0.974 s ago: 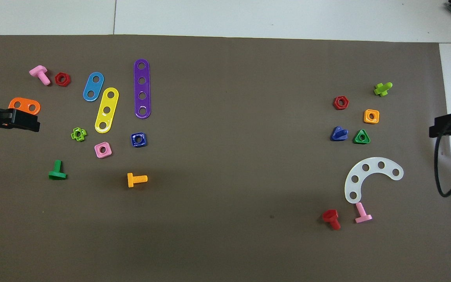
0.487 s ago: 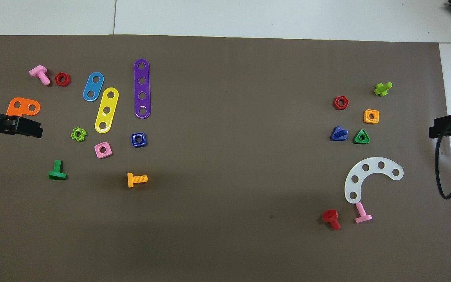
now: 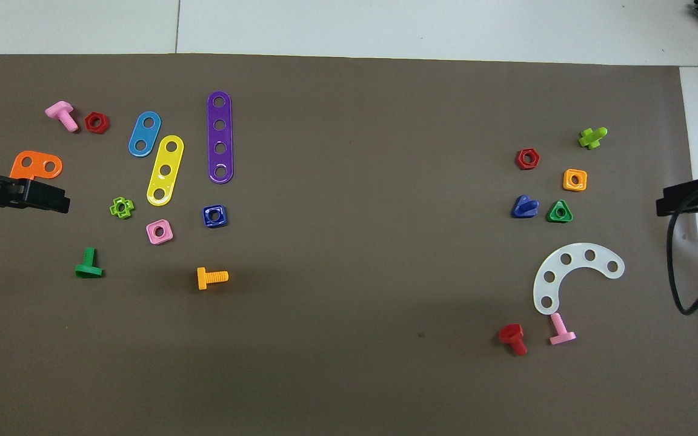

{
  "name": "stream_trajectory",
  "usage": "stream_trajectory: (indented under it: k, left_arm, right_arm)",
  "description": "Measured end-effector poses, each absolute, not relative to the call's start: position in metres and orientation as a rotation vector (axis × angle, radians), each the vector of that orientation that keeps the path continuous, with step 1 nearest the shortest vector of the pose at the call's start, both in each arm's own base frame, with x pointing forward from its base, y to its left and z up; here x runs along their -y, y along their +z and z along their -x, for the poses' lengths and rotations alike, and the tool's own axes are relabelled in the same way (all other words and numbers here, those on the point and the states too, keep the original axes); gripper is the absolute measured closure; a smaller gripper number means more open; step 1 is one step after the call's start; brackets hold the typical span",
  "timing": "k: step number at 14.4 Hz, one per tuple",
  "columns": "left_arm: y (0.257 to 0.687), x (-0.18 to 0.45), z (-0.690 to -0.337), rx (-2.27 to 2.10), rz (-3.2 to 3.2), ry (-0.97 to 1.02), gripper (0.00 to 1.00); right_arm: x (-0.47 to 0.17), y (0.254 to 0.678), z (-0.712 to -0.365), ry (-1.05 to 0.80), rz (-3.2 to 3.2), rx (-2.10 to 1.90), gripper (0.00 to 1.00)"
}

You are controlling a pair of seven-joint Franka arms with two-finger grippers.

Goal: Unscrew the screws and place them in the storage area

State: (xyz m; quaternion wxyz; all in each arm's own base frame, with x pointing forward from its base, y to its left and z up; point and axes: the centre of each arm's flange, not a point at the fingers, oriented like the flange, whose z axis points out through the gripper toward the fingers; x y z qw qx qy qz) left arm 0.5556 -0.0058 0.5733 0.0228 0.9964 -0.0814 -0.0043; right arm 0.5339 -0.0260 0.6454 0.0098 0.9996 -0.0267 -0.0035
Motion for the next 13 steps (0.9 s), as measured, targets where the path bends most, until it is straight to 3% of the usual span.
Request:
stream_trajectory:
  k: [13]
  left_arm:
    - [0.5733, 0.0029, -0.5556, 0.244, -3.086, -0.013, 0.00]
  right_arm:
    - [0.0218, 0.6427, -0.5343, -0.026, -3.118, 0.069, 0.00]
